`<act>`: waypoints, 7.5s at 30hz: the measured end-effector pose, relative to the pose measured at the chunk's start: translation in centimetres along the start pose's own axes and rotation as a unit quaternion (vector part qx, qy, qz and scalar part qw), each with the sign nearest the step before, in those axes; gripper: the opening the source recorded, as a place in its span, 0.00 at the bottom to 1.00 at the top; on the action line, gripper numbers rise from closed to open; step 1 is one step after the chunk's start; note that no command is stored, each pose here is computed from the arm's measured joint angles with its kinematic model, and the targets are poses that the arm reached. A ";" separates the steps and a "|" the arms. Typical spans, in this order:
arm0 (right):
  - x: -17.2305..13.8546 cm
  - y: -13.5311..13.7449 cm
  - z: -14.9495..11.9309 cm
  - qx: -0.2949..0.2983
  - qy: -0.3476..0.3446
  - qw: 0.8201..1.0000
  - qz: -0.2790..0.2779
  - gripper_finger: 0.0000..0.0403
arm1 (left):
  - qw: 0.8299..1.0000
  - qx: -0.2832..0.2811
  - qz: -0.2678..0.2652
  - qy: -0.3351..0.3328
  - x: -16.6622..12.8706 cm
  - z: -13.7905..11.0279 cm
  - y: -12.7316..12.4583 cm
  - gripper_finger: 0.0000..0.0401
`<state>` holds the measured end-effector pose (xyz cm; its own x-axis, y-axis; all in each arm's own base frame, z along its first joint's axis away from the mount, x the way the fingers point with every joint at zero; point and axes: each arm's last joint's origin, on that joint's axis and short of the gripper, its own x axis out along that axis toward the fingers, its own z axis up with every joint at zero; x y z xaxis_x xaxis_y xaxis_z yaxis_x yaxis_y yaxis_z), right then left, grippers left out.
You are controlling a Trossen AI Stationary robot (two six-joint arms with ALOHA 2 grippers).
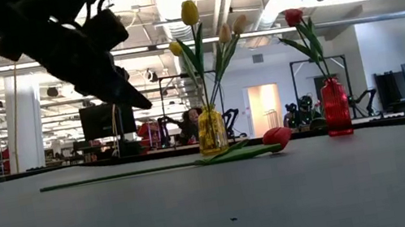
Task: Sort flowers into vase by color
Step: Put the red flower into the red vase
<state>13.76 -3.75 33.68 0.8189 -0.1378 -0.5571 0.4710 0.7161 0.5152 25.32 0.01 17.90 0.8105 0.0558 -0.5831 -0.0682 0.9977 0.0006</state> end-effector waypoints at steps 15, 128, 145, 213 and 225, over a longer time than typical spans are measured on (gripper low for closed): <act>0.2 0.5 -0.8 -0.092 0.034 0.995 0.010 0.66 | 0.995 -0.031 0.007 0.091 6.7 -4.0 -3.1 0.39; 10.3 10.7 2.9 -0.261 -0.305 0.899 0.176 0.66 | 0.910 -0.089 -0.033 -0.403 -3.0 15.7 0.7 0.00; 10.2 10.6 3.0 -0.248 -0.305 0.902 0.178 0.50 | 0.908 -0.087 -0.032 -0.409 -2.8 15.7 0.7 0.00; -3.1 -5.7 4.0 -0.087 -0.260 0.887 -0.372 0.07 | 0.958 -0.110 0.066 -0.258 -4.2 13.6 2.8 0.36; -1.5 -6.4 5.0 -0.086 -0.240 0.892 -0.374 0.07 | 0.958 -0.111 0.066 -0.257 -4.2 13.5 2.8 0.36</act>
<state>11.16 -11.56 34.40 0.3626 -0.8683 -0.3386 0.9209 0.3895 -0.0128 29.59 3.14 31.37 0.9618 0.2493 -0.1132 -0.2652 0.9510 -0.1591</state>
